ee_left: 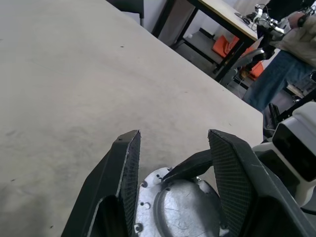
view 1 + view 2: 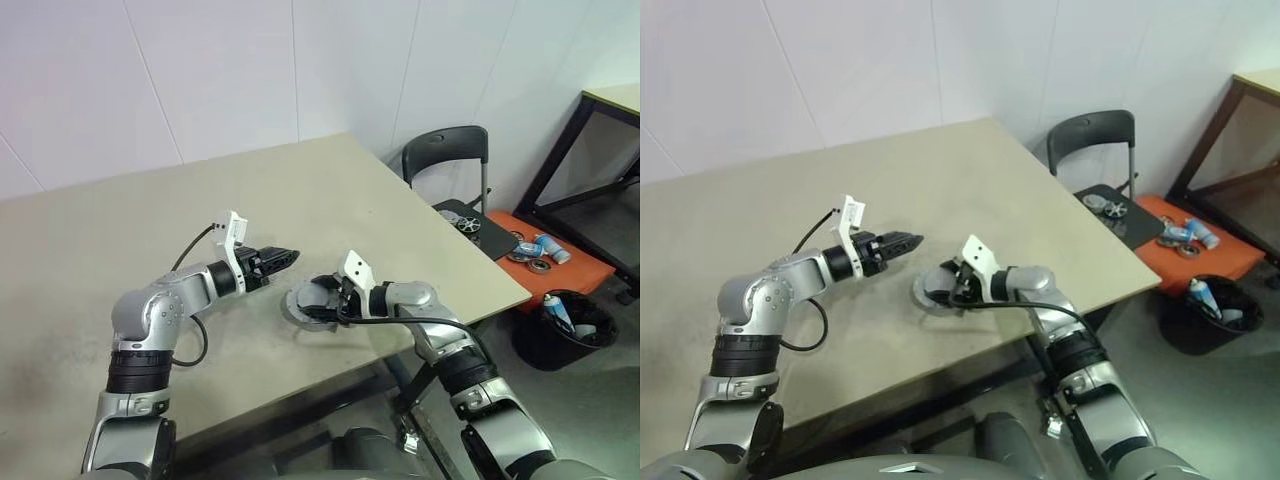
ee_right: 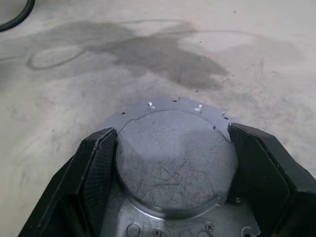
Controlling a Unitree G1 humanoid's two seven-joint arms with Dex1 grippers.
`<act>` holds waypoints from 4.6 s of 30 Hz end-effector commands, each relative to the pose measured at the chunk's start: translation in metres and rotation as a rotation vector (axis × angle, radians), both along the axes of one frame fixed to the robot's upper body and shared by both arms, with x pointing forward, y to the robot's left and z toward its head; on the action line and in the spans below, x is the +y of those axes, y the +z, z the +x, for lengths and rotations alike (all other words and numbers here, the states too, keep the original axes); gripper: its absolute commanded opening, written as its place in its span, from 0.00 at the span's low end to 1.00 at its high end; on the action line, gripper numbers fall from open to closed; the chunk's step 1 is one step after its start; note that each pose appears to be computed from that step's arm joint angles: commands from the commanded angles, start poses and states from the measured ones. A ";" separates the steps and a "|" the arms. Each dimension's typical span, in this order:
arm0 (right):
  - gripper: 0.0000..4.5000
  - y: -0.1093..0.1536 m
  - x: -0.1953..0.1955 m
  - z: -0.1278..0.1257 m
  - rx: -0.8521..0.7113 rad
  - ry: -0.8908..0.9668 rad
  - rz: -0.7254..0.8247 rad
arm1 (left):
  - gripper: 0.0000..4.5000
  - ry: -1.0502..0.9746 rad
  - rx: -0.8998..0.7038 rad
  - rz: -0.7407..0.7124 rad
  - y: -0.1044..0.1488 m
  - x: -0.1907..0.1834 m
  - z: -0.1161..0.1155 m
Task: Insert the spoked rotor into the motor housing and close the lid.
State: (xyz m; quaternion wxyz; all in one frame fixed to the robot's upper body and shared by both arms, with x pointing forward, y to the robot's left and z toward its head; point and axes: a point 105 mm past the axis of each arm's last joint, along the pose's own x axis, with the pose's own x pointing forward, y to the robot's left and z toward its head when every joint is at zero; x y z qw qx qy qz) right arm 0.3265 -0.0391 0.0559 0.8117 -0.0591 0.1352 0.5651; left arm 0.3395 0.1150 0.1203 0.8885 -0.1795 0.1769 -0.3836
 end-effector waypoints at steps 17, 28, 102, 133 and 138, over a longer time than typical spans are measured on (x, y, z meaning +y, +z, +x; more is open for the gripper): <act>0.73 0.038 -0.029 -0.008 -0.063 0.042 0.027 | 0.52 -0.012 -0.044 -0.014 0.007 -0.005 -0.002; 0.73 0.015 -0.041 -0.013 -0.043 0.016 -0.046 | 0.52 -0.008 -0.043 -0.014 0.007 -0.007 -0.004; 0.73 -0.008 -0.061 -0.013 -0.016 -0.078 -0.094 | 0.52 -0.017 -0.024 -0.019 0.013 -0.012 -0.010; 0.73 -0.027 -0.069 -0.017 0.007 -0.106 -0.160 | 0.52 -0.430 0.148 0.144 -0.069 -0.086 -0.024; 0.73 -0.028 -0.070 -0.017 0.014 -0.123 -0.163 | 0.52 -0.442 0.159 0.146 -0.072 -0.090 -0.025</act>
